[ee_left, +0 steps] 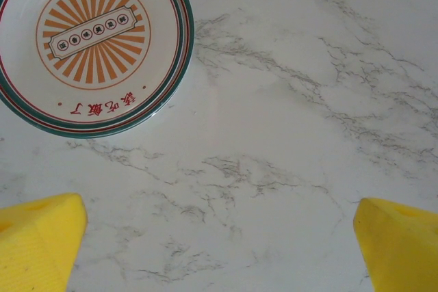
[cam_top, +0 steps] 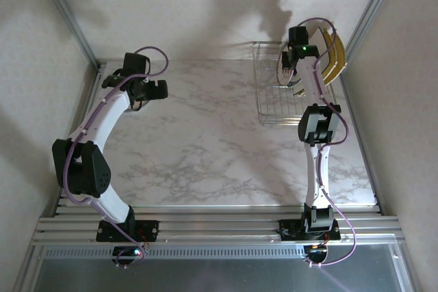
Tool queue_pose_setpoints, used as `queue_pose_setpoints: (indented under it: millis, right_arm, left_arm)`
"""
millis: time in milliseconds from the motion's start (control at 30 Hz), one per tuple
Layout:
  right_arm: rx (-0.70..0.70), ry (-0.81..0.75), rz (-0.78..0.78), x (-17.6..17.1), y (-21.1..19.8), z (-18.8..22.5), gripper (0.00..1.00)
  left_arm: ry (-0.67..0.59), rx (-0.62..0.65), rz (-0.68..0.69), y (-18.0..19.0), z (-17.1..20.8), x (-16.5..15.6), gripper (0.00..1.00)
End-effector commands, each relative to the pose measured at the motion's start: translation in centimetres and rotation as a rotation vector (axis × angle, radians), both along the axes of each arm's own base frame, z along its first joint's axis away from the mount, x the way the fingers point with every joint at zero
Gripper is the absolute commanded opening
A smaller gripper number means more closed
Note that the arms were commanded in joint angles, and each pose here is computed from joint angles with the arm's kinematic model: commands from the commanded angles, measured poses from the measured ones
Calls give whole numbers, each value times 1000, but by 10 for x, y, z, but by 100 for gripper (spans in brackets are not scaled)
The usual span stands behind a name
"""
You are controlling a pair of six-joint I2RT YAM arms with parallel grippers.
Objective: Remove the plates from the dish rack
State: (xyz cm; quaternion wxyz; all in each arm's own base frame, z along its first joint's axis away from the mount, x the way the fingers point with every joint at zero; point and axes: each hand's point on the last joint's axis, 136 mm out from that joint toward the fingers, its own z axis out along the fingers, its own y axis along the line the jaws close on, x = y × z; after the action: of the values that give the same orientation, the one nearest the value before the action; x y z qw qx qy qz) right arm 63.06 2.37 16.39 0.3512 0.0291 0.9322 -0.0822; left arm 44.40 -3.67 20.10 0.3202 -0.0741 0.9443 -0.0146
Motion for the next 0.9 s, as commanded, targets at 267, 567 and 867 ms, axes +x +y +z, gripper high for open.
queue_pose_setpoints:
  millis: [267, 567, 867]
  right_arm:
    - [6, -37, -24, -6, 1, 26, 0]
    - [-13, -97, -51, -26, -8, 83, 0]
    - [-34, -141, -54, -52, -12, 130, 0]
  left_arm:
    - [14, 32, -13, -1, 3, -1, 100]
    - [64, 73, 3, 6, -11, -8, 100]
    - [75, 81, 0, 7, -10, -14, 100]
